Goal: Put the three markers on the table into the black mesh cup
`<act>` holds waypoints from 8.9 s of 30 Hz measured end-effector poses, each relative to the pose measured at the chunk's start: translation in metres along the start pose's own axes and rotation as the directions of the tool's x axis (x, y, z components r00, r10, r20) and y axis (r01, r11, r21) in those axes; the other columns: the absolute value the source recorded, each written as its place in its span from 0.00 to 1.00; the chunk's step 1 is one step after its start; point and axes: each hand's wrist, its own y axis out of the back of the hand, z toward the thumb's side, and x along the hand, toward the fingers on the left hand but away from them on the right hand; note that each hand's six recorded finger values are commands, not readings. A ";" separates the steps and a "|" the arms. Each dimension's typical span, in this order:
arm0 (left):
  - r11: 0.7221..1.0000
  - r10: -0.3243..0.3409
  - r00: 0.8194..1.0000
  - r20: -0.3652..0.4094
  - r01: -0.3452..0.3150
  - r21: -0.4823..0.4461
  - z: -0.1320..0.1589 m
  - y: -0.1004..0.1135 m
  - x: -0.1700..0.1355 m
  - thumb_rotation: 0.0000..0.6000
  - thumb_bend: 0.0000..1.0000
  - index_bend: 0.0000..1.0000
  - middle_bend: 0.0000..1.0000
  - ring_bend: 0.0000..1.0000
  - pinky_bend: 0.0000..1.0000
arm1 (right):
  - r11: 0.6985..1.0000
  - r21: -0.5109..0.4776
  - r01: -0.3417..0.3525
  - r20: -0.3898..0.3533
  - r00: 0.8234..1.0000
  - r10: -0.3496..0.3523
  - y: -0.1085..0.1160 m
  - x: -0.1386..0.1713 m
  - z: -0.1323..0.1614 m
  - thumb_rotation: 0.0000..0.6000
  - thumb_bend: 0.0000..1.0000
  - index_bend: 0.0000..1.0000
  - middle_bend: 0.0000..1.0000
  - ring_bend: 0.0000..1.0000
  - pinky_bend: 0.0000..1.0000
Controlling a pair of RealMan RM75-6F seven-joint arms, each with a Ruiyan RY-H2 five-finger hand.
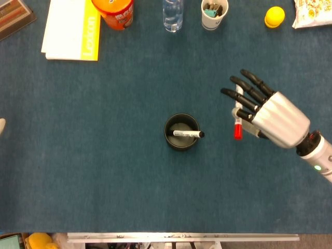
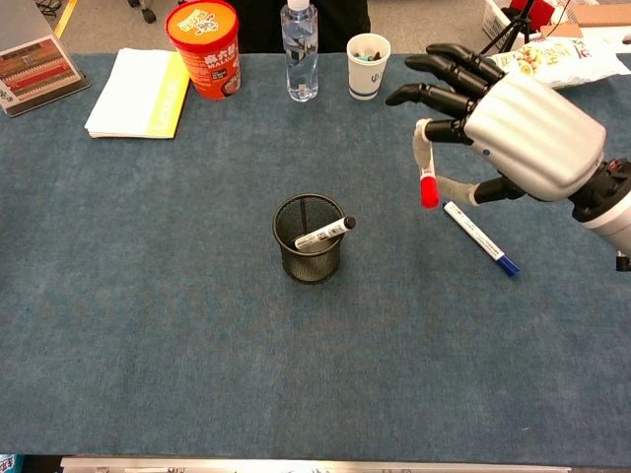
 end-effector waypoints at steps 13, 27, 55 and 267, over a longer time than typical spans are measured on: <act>1.000 -0.002 1.000 -0.004 0.002 0.001 -0.001 0.001 -0.003 1.00 0.23 0.26 0.02 0.00 0.08 | 0.898 -0.437 -0.043 0.030 0.998 0.063 0.001 -0.031 0.039 1.00 0.28 0.64 0.23 0.00 0.00; 1.000 -0.009 1.000 -0.016 0.009 0.006 -0.008 0.001 -0.004 1.00 0.23 0.26 0.02 0.00 0.08 | 0.717 -0.686 -0.123 0.017 0.983 0.184 -0.034 -0.050 0.073 1.00 0.28 0.64 0.23 0.00 0.00; 1.000 -0.002 1.000 -0.025 0.002 -0.002 -0.013 0.001 -0.003 1.00 0.23 0.26 0.02 0.00 0.08 | 0.775 -0.631 -0.034 0.069 0.993 0.100 -0.013 -0.051 0.037 1.00 0.29 0.32 0.16 0.00 0.00; 0.999 -0.032 0.999 -0.010 0.032 -0.026 -0.011 0.004 -0.004 1.00 0.23 0.26 0.01 0.00 0.08 | 0.459 -0.888 -0.026 0.123 0.948 0.293 -0.054 -0.064 0.065 1.00 0.38 0.67 0.28 0.06 0.00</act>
